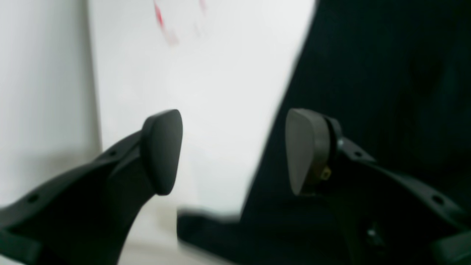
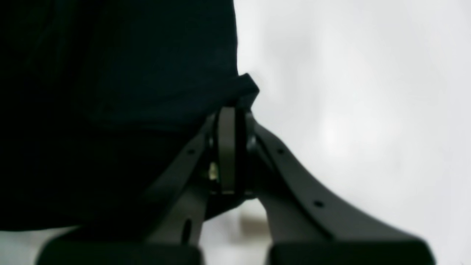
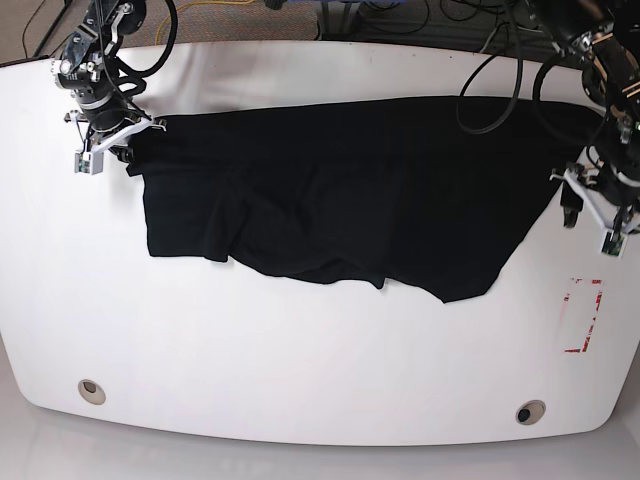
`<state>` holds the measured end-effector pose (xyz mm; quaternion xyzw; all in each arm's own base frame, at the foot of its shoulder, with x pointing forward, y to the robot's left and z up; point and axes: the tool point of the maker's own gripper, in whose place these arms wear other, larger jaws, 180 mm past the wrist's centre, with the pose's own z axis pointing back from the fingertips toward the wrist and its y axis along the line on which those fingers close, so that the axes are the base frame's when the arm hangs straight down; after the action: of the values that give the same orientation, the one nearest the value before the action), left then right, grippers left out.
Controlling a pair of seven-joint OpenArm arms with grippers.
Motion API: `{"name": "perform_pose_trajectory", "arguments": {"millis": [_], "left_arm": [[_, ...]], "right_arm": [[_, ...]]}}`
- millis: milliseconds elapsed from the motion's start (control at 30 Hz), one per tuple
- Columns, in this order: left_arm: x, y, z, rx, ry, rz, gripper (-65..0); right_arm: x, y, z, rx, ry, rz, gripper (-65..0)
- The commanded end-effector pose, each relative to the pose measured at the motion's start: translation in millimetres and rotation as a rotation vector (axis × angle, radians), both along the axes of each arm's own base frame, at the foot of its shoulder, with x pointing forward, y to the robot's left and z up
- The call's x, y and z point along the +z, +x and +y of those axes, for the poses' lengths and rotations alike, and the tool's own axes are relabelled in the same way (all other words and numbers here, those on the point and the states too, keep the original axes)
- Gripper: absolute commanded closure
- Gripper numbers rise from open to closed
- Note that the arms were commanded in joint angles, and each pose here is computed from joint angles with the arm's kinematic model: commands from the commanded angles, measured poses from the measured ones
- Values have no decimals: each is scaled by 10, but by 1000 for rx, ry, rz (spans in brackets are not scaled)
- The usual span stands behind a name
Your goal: Layout the t-shirt on the table in an organized manner, then fold the t-shirt properly
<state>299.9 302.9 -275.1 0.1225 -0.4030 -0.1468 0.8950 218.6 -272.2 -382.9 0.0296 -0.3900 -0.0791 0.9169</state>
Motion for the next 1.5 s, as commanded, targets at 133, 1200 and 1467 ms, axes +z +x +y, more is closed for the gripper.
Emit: {"name": "perform_pose_trajectory", "arguments": {"millis": [133,1200,1467], "left_arm": [[134,547,-107,48,-142,-92,-397],[-920,1764,-573,84,-640,-3,-397],[-1150,1696,-875,6,-606,80,-397]], "right_arm": [[153,132,-16,6,-11,-61,0],[221,228,-31,2,-13,-89,0],[218,233,-16,6,-11,-89,0]]}}
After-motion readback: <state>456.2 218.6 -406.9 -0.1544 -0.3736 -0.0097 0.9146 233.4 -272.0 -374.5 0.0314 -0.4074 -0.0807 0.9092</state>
